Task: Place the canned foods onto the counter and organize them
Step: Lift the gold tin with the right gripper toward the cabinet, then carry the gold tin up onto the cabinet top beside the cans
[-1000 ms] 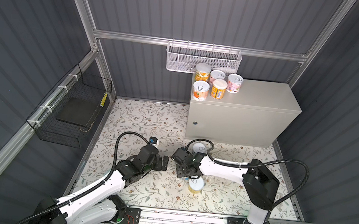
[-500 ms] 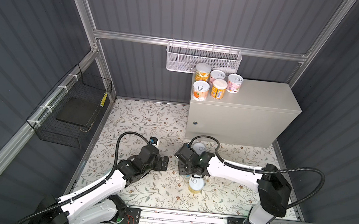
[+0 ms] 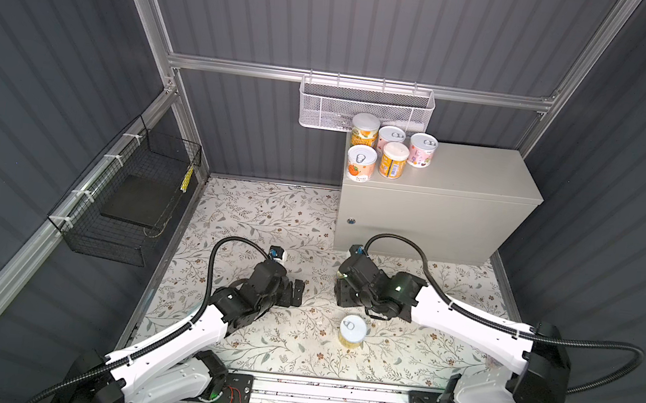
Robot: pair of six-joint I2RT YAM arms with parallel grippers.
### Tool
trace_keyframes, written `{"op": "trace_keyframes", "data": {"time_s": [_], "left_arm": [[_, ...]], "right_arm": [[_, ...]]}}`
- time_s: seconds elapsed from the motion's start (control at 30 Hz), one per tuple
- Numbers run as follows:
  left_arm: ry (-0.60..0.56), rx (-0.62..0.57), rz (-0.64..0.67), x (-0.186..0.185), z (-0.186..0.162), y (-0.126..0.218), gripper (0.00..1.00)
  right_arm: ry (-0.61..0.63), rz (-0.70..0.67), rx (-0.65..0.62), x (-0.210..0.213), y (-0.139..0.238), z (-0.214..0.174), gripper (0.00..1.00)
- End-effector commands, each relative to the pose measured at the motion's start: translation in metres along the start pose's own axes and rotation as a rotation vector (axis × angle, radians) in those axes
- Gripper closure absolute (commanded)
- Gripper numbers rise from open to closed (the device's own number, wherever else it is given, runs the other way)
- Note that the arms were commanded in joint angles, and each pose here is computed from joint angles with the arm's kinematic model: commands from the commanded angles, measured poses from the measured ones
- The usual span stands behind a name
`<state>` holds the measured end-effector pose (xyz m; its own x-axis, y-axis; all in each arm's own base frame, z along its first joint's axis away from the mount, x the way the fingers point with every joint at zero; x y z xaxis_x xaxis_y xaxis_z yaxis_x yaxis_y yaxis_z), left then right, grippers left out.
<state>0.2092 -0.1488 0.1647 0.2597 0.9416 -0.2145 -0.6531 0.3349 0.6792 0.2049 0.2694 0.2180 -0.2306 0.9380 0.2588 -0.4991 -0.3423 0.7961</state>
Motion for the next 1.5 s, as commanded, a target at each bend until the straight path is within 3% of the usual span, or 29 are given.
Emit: {"op": "trace_keyframes", "data": {"time_s": [0.0,0.43,0.83,1.2,1.47], "left_arm": [[0.017,0.011,-0.014,-0.001,-0.003,-0.006,0.0],[0.041,0.003,-0.04,-0.002,-0.007,-0.015,0.0],[0.108,-0.013,-0.073,-0.002,-0.016,-0.02,0.0],[0.135,-0.008,-0.089,-0.002,-0.02,-0.02,0.0],[0.137,-0.007,-0.086,0.0,-0.021,-0.016,0.0]], "right_arm": [[-0.02,-0.019,-0.089,-0.019,0.031,0.014,0.51],[-0.124,-0.102,-0.28,-0.099,0.134,0.032,0.5],[-0.061,-0.067,-0.39,-0.097,0.203,0.083,0.51],[-0.026,-0.011,-0.533,-0.083,0.23,0.162,0.52],[0.004,-0.033,-0.566,-0.08,0.226,0.22,0.54]]}}
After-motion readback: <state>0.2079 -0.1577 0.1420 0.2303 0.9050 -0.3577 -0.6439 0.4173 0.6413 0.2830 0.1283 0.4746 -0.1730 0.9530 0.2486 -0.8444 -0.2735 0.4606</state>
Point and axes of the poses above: each gripper's point midway between its finger pads, its own y axis back along the fingers, its own x axis along the line the jaws close on, z = x × y, the point moved 6 cm from there along y, back along the fingers, and after that the axes turned 3 degrees about -y, right-handed, at the moved point
